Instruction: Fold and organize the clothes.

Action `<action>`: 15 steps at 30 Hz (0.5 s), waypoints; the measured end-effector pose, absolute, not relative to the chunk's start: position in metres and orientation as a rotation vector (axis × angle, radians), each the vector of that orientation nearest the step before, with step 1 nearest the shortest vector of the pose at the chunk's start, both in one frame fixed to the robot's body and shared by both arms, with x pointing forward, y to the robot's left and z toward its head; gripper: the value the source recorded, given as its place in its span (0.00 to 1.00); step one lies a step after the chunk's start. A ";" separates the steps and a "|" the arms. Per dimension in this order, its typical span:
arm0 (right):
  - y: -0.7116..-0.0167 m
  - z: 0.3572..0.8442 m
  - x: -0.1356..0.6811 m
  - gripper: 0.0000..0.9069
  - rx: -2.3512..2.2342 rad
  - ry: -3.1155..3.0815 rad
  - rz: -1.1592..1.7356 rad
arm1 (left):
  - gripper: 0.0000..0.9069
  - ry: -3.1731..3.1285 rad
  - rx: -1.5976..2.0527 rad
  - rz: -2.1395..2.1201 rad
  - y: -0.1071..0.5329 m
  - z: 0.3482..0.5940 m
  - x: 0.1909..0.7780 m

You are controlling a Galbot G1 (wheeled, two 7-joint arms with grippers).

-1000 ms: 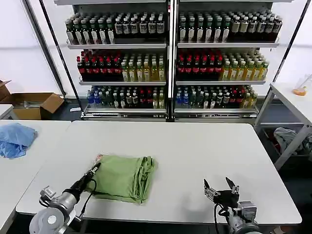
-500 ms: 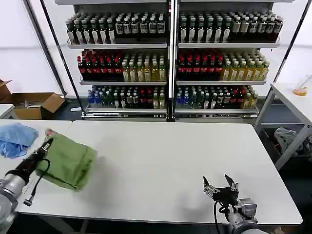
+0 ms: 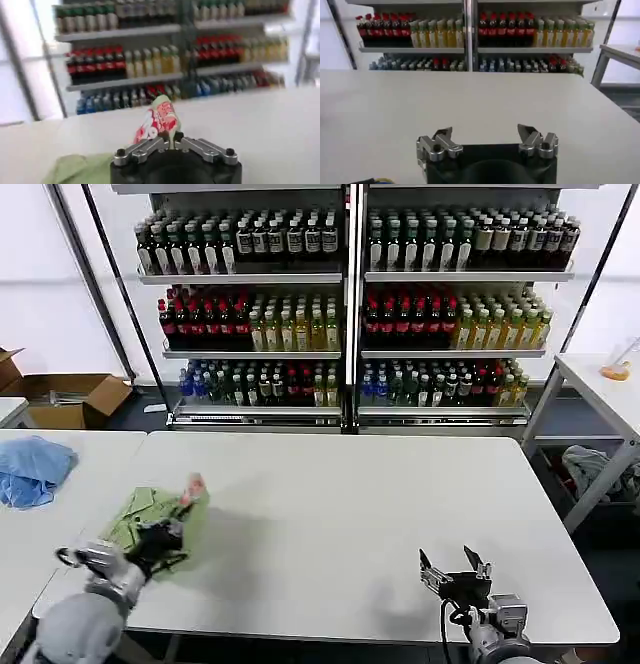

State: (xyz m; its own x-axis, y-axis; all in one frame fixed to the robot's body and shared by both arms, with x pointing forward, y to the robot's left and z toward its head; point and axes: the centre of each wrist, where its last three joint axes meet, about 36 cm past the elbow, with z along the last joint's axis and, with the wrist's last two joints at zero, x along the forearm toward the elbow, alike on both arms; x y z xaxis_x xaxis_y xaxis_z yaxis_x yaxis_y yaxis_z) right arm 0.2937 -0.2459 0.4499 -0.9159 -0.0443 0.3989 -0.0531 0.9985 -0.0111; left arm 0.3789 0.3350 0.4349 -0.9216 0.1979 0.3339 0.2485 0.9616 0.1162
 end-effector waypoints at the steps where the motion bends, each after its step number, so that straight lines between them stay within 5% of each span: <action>1: -0.246 0.450 0.294 1.00 0.066 -2.731 0.030 | 0.03 -2.777 -0.355 -0.267 0.324 0.429 0.379; 15: -0.247 0.453 0.293 1.00 0.047 -2.737 0.020 | 0.03 -2.718 -0.633 -0.356 0.205 0.404 0.414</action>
